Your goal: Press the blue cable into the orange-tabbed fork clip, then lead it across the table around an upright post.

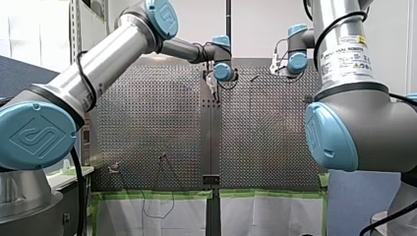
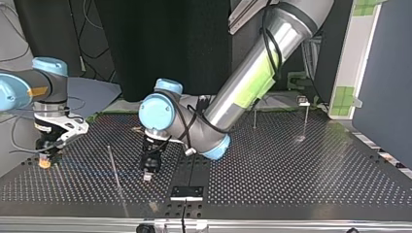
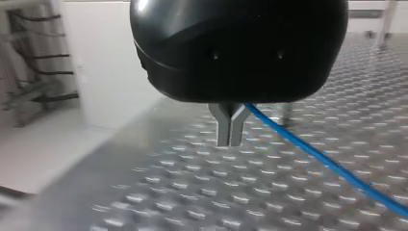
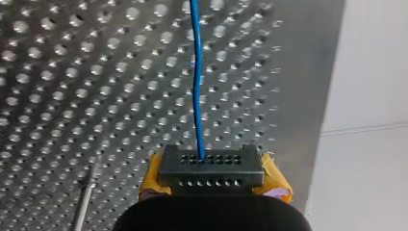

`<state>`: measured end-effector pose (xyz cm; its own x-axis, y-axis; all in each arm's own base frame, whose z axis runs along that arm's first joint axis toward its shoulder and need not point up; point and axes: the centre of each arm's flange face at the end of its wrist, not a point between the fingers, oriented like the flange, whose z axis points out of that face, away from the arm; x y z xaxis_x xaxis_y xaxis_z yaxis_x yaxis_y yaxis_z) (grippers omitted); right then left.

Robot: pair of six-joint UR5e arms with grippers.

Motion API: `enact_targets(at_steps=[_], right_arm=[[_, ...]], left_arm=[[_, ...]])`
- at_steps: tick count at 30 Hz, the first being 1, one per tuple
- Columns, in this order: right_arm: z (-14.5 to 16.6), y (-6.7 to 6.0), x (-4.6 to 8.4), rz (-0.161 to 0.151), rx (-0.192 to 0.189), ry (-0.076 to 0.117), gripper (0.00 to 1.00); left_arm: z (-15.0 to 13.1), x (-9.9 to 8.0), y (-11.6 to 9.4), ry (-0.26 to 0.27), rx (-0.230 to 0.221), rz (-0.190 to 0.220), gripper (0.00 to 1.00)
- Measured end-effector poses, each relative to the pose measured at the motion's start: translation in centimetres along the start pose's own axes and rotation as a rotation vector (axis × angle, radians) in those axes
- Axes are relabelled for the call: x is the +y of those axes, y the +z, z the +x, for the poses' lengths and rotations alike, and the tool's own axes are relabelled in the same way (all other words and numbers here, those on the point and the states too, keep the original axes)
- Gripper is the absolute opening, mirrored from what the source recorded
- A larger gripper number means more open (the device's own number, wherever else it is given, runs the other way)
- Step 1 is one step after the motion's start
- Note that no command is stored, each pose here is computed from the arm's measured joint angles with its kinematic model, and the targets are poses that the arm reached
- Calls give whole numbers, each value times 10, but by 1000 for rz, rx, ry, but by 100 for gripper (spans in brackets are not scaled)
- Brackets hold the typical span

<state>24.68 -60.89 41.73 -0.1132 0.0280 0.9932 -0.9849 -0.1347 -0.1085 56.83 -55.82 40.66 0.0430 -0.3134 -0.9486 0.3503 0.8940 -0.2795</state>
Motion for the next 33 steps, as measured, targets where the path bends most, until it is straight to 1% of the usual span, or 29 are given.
enact_targets(at_steps=[4,11,14,16,23,24,26,30,33], right_arm=[[-12,4,1,-2,-18,-2,0],[-44,14,4,-7,-63,-6,0],[-59,15,6,-9,-83,-2,0],[-68,15,7,-11,-91,7,0],[-108,12,10,-16,-122,57,0],[-115,11,10,-16,-129,60,0],[-133,10,10,-18,-144,63,0],[-160,9,10,-22,-166,62,0],[-179,8,14,-30,-180,61,0]], left_arm=[[32,7,-4,32,57,-1,0],[92,19,-19,85,166,-16,0],[105,22,-23,97,189,-23,0],[108,23,-24,100,194,-27,0],[110,24,-25,104,195,-31,0],[110,24,-25,105,195,-31,0],[110,24,-24,105,195,-32,0],[110,24,-25,109,195,-36,0],[110,25,-25,116,194,-41,0]])
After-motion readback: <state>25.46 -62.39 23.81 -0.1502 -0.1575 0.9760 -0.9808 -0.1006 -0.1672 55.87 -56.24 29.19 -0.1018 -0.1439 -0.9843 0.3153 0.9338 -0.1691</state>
